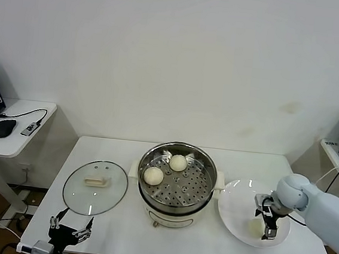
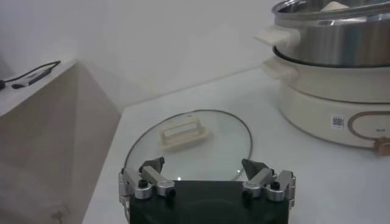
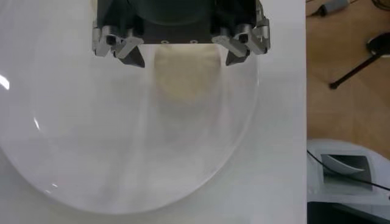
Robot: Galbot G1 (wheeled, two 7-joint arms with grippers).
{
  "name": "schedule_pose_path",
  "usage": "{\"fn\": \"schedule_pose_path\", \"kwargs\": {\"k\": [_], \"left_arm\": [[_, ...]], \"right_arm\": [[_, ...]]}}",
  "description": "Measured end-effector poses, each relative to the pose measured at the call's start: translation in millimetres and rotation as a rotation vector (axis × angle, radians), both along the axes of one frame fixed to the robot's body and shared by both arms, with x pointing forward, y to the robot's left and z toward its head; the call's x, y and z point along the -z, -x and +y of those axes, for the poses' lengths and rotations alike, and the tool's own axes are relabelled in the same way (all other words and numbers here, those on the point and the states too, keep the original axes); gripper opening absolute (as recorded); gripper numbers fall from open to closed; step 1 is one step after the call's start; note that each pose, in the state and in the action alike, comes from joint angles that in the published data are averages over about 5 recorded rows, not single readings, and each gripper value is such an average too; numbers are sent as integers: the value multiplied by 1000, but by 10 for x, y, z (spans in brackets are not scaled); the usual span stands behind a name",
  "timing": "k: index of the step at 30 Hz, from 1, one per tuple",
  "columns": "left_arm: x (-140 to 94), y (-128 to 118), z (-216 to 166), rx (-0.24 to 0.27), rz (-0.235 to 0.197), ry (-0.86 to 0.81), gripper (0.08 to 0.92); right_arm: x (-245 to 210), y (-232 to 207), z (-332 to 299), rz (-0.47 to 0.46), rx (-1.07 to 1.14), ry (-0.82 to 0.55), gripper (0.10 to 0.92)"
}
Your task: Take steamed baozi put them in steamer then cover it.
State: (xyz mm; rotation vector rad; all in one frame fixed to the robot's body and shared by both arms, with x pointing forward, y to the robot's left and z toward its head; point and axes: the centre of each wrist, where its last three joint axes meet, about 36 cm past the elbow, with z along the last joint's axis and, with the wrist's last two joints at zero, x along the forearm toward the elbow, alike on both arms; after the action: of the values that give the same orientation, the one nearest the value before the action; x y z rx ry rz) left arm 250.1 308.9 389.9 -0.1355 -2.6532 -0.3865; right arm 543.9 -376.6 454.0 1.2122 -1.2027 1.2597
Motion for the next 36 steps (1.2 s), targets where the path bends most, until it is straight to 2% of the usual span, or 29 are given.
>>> {"fn": "schedule_pose_path", "kwargs": {"k": [5, 15, 25, 31, 36], "left_arm": [[1, -3, -1, 1, -1, 0, 823], [9, -36, -21, 6, -6, 6, 823], [8, -62, -25, 10, -16, 7, 823], [-13, -88, -17, 0, -35, 3, 823], [-36, -77, -44, -6, -52, 3, 823]], "right_arm": [[3, 15, -29, 1, 8, 2, 609], [-154, 6, -87, -13, 28, -12, 519], [-685, -134, -112, -57, 44, -72, 504], [-1228, -385, -22, -95, 7, -145, 505], [-1768, -638, 224, -128, -106, -219, 509]]}}
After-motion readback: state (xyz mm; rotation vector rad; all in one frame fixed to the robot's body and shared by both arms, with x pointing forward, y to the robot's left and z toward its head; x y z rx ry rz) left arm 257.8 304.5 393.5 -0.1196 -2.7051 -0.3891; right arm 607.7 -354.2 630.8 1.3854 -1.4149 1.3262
